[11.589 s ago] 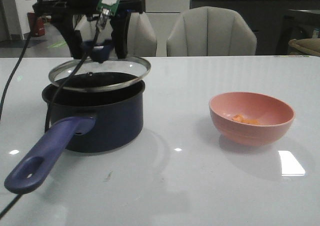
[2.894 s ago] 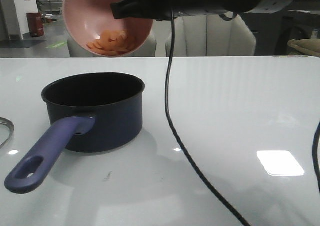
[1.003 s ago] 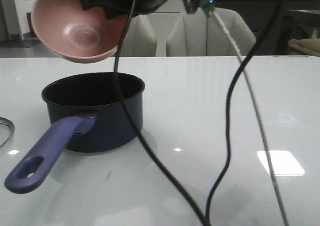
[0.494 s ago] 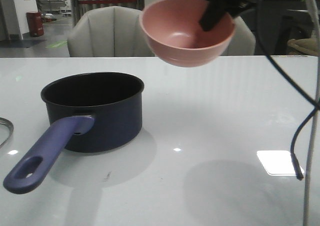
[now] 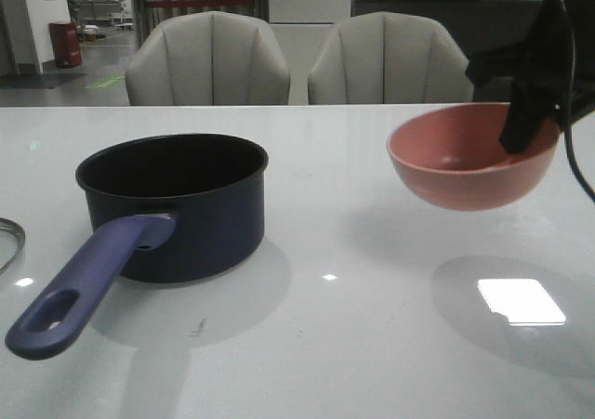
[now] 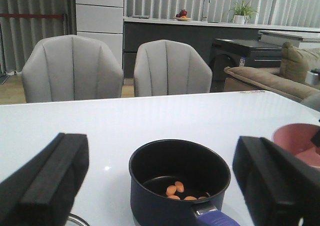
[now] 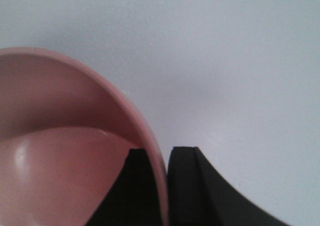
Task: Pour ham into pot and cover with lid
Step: 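Carry the empty bowl back and lower it onto the table, then open the right gripper and withdraw it from the bowl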
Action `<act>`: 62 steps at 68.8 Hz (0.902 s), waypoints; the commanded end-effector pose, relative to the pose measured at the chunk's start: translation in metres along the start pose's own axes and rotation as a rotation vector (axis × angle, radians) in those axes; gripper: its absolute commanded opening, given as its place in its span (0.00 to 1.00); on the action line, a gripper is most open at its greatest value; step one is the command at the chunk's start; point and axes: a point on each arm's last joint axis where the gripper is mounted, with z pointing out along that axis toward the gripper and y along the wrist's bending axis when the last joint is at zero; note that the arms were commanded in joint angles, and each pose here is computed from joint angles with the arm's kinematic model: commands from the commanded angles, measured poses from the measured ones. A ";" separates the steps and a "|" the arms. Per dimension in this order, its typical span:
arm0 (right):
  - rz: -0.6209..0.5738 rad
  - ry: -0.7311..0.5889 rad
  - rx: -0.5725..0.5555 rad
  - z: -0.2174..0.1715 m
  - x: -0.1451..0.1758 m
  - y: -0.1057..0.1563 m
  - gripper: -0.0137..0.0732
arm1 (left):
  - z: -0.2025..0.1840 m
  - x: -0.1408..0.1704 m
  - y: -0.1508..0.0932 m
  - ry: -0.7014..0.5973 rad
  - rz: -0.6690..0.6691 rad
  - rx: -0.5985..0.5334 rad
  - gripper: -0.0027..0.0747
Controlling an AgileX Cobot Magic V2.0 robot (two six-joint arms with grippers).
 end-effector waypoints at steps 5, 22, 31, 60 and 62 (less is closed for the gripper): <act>0.041 -0.040 -0.014 0.002 -0.008 -0.002 0.32 | 0.000 -0.016 -0.001 -0.100 -0.012 0.011 0.83; 0.110 -0.012 -0.048 0.027 -0.006 -0.001 0.34 | 0.000 -0.016 -0.001 -0.100 -0.012 0.011 0.83; 0.119 -0.003 -0.051 0.033 -0.005 -0.002 0.43 | 0.000 -0.016 -0.001 -0.100 -0.012 0.011 0.83; -0.047 -0.063 0.009 -0.003 -0.009 -0.004 0.71 | 0.000 -0.016 -0.001 -0.100 -0.012 0.011 0.83; -0.059 -0.090 0.010 -0.012 -0.009 -0.003 0.71 | 0.000 -0.016 -0.001 -0.100 -0.012 0.011 0.83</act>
